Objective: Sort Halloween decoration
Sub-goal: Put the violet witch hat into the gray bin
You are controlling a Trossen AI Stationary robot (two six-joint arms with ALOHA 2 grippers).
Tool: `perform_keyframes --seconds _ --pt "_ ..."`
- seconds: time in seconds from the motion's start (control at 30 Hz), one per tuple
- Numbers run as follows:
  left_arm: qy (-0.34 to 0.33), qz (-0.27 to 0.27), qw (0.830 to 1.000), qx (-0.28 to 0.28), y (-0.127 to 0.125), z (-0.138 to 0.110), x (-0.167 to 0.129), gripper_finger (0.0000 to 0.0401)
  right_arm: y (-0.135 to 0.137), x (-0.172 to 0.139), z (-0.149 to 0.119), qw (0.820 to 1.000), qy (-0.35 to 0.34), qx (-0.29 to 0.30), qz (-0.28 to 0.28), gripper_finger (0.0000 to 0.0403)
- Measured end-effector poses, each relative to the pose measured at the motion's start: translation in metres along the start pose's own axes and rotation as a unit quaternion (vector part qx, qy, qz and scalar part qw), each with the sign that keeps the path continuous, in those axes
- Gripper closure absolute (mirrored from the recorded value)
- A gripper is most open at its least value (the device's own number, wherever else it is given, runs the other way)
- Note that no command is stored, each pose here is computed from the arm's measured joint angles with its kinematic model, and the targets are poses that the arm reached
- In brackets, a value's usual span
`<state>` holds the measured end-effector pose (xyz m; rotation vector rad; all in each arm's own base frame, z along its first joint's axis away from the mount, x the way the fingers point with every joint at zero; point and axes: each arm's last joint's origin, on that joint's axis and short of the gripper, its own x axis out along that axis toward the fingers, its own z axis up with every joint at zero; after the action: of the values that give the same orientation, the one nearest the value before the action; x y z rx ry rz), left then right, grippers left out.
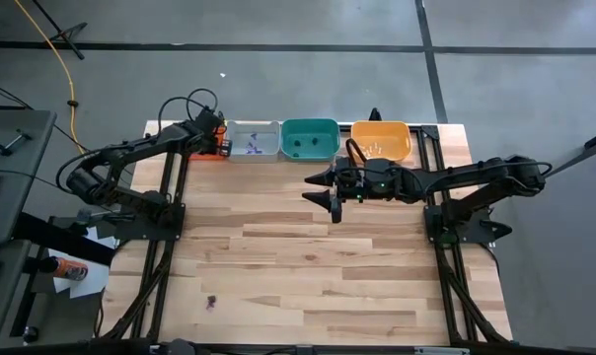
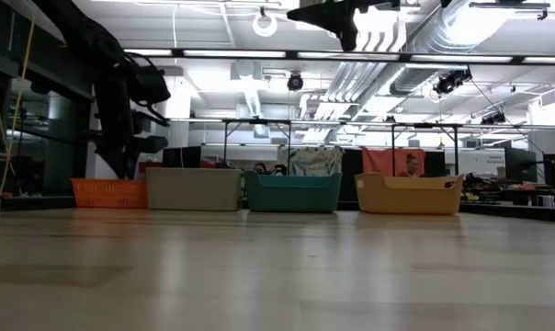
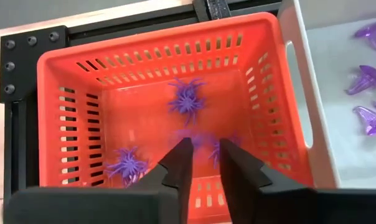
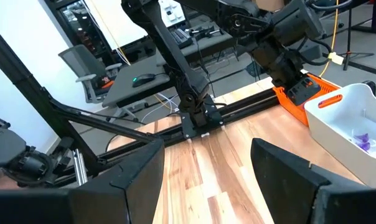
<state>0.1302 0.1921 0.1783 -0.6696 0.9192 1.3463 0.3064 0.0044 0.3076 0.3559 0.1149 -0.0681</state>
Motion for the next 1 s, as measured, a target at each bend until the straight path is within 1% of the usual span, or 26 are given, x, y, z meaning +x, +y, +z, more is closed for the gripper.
perform_keyframes --seconds 0.17,0.3,0.37,0.47,0.53,0.6,0.67,0.7,0.73,0.77,0.83,0.9,1.0 --pt "-0.004 -0.003 1.000 -0.010 0.000 0.001 -0.002 0.0292 0.000 0.000 -0.001 1.000 0.005 -0.001 -0.002 0.0169" --pt "-0.032 -0.015 0.999 -0.033 0.000 0.016 -0.017 0.0261 0.000 0.000 -0.001 1.000 0.006 -0.002 -0.002 0.0169" --pt "-0.059 -0.033 0.997 -0.040 0.000 0.029 -0.033 0.0250 0.000 0.000 -0.001 1.000 0.006 -0.002 -0.002 0.0169" --pt "-0.113 -0.075 0.990 -0.040 0.001 0.050 -0.064 0.0238 0.000 0.000 -0.001 1.000 0.006 -0.002 -0.002 0.0169" --pt "-0.152 -0.109 0.981 -0.046 0.003 0.063 -0.089 0.0234 0.000 0.000 -0.001 1.000 0.006 -0.002 -0.002 0.0169" --pt "-0.188 -0.161 0.968 -0.049 0.005 0.073 -0.116 0.0234 0.000 0.000 -0.001 1.000 0.006 -0.002 -0.002 0.0169" --pt "-0.211 -0.235 0.948 -0.041 0.004 0.076 -0.143 0.0235 0.000 0.000 -0.001 1.000 0.006 -0.002 -0.002 0.0169" --pt "-0.217 -0.289 0.932 -0.025 0.003 0.075 -0.156 0.0236 0.000 0.000 -0.001 1.000 0.006 -0.002 -0.002 0.0169" --pt "-0.219 -0.343 0.914 -0.002 0.000 0.072 -0.168 0.0237 0.000 0.000 -0.001 1.000 0.005 -0.001 -0.002 0.0169" --pt "-0.218 -0.397 0.891 0.024 -0.002 0.067 -0.179 0.0238 0.000 0.000 -0.001 1.000 0.004 0.000 -0.001 0.0169" --pt "-0.201 -0.485 0.848 0.074 -0.009 0.053 -0.198 0.0240 0.000 0.000 0.000 1.000 0.000 0.005 0.000 0.0169" --pt "-0.188 -0.541 0.810 0.126 -0.016 0.036 -0.216 0.0240 0.001 0.000 0.002 1.000 -0.008 0.017 0.010 0.0169" --pt "-0.191 -0.589 0.759 0.201 -0.028 0.008 -0.240 0.0240 0.004 0.000 0.007 0.999 -0.029 0.024 0.038 0.0169"
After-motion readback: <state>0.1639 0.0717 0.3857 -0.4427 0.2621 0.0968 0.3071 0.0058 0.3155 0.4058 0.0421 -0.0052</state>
